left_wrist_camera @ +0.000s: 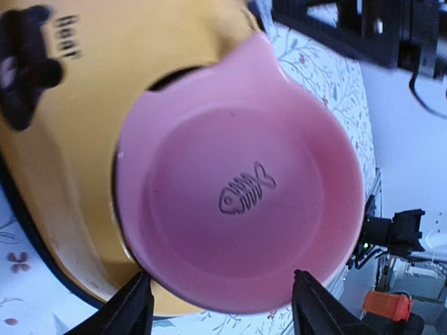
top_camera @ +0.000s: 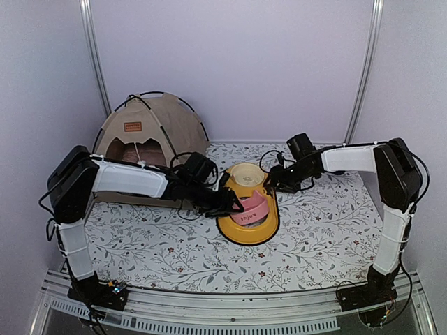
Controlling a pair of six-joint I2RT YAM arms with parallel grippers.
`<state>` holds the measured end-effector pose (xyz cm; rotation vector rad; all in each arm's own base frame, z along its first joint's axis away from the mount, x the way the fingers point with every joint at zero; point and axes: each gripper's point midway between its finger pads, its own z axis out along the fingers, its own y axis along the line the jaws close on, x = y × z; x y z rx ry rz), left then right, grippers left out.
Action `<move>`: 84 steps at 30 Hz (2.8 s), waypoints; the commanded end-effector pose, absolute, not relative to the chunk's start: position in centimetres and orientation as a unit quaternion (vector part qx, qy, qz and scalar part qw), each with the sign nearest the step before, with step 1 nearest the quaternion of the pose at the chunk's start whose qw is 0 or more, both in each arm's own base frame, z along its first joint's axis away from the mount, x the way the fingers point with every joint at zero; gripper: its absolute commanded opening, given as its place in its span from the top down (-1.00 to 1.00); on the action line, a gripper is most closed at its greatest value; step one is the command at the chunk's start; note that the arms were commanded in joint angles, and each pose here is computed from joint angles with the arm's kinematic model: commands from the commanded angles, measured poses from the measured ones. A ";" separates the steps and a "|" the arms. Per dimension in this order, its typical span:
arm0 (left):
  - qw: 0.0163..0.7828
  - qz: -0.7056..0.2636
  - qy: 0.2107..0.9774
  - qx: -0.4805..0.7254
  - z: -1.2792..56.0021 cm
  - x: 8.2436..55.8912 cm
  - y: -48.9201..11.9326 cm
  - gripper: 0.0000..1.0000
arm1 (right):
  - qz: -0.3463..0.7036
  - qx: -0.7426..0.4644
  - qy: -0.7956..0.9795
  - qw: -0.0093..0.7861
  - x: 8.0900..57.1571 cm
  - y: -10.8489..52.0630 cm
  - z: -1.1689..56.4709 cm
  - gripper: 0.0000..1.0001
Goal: Set up the pet tent
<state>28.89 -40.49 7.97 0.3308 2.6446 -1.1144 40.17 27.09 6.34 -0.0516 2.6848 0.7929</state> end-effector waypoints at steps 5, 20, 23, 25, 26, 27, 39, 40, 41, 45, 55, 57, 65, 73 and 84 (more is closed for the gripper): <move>0.143 -0.371 0.895 0.204 9.2 26.9 -41.8 -0.64 | 0.243 -0.037 0.925 0.290 42.3 25.5 12.0 -0.36; 0.195 -0.378 0.845 0.325 12.8 27.8 -46.2 -0.37 | 0.258 -0.018 0.894 0.367 37.7 22.0 18.2 -0.44; 0.184 -0.385 0.839 0.339 12.0 27.7 -47.5 -0.34 | 0.262 -0.013 0.883 0.389 37.2 21.4 20.0 -0.45; 0.176 -0.386 0.834 0.352 11.6 27.5 -48.4 -0.32 | 0.267 -0.009 0.873 0.408 36.8 21.0 21.4 -0.48; 0.175 -0.383 0.834 0.357 11.4 27.4 -48.7 -0.32 | 0.271 -0.005 0.866 0.421 36.5 20.6 22.4 -0.50; 0.175 -0.379 0.834 0.362 11.2 27.4 -49.1 -0.31 | 0.273 -0.001 0.859 0.432 36.2 20.3 23.2 -0.53; 0.178 -0.364 0.837 0.369 9.9 27.4 -50.2 0.15 | 0.277 0.022 0.811 0.515 33.9 17.4 28.4 -0.84; 0.180 -0.362 0.837 0.369 9.9 27.5 -50.2 0.20 | 0.277 0.024 0.810 0.517 33.8 17.3 28.5 -0.87; 0.181 -0.361 0.838 0.368 9.9 27.5 -50.2 0.25 | 0.277 0.024 0.809 0.518 33.8 17.2 28.6 -0.91; 0.182 -0.364 0.835 0.370 10.1 27.5 -50.4 0.54 | 0.278 0.024 0.805 0.523 33.7 17.2 29.0 -0.99; 0.191 -0.425 0.800 0.377 14.4 27.1 -51.6 1.00 | 0.282 0.019 0.806 0.521 34.1 17.6 28.9 -0.98; 0.190 -0.452 0.787 0.374 16.0 27.0 -51.8 1.00 | 0.282 0.019 0.806 0.519 34.1 17.6 28.9 -0.98; 0.154 -0.578 0.722 0.348 20.6 26.3 -51.1 1.00 | 0.285 0.017 0.806 0.519 34.1 17.8 28.9 -0.98; 0.165 -0.602 0.698 0.352 22.9 25.8 -50.6 1.00 | 0.285 0.018 0.806 0.518 34.2 17.8 29.0 -0.98; 0.259 -0.416 0.782 0.384 20.0 27.6 -49.7 1.00 | 0.286 0.018 0.807 0.517 34.4 18.0 29.1 -0.98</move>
